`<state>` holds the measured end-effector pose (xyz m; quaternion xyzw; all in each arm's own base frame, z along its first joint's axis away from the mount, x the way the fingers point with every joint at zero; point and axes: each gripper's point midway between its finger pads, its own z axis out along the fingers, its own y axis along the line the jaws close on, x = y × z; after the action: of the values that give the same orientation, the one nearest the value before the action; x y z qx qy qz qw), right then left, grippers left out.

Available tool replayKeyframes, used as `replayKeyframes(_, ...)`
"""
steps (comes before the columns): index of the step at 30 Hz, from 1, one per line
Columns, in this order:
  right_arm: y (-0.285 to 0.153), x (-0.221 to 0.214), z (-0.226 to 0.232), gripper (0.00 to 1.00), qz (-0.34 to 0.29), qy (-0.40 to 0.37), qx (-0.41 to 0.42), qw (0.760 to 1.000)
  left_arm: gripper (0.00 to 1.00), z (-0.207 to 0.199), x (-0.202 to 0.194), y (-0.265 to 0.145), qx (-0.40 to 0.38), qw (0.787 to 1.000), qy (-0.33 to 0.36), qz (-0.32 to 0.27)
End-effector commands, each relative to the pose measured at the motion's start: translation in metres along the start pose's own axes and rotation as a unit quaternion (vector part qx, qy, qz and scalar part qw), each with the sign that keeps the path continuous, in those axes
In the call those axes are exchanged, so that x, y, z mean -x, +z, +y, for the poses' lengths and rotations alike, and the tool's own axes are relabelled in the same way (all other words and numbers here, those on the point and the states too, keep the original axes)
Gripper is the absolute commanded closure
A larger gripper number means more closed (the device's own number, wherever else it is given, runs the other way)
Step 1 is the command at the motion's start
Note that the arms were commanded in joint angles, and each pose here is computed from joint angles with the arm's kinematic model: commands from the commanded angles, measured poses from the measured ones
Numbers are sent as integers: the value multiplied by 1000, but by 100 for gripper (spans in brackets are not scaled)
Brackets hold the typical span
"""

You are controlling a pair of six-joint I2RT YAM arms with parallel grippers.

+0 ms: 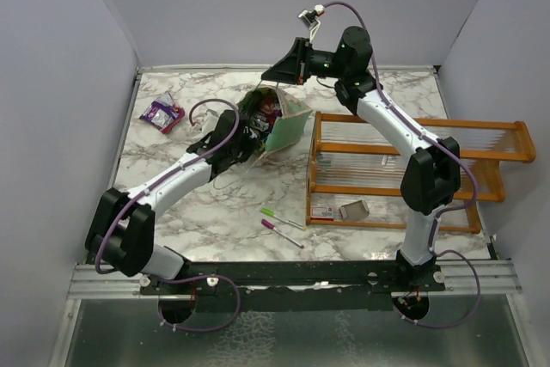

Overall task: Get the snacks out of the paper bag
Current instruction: Take out the snack from the paper bag, then place the snack at the center of the board.

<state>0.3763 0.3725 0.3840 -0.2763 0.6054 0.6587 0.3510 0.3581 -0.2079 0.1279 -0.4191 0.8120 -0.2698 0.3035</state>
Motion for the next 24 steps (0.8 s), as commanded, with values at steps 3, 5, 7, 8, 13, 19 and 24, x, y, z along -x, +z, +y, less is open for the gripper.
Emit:
replayKeyframes(3,-6,18,33,99,-16,-47,11,999,100,-51,35,-49,-78,996,12,-47)
replayKeyframes(5,-6,18,33,99,-16,-48,9,999,100,-60,40,-63,-95,994,23,-54)
replayKeyframes(7,-6,18,32,99,-15,-48,7,999,100,-69,46,-78,-111,991,30,-62)
replayKeyframes(8,-6,17,32,99,-14,-47,6,999,100,-73,50,-86,-121,990,34,-67)
replayKeyframes(13,-6,17,30,99,-12,-46,4,999,100,-98,65,-136,-186,977,61,-86)
replayKeyframes(19,-6,17,30,99,-11,-48,3,999,100,-121,80,-208,-267,950,111,-117)
replayKeyframes(24,-6,15,28,99,-9,-47,2,999,100,-123,82,-264,-347,906,189,-153)
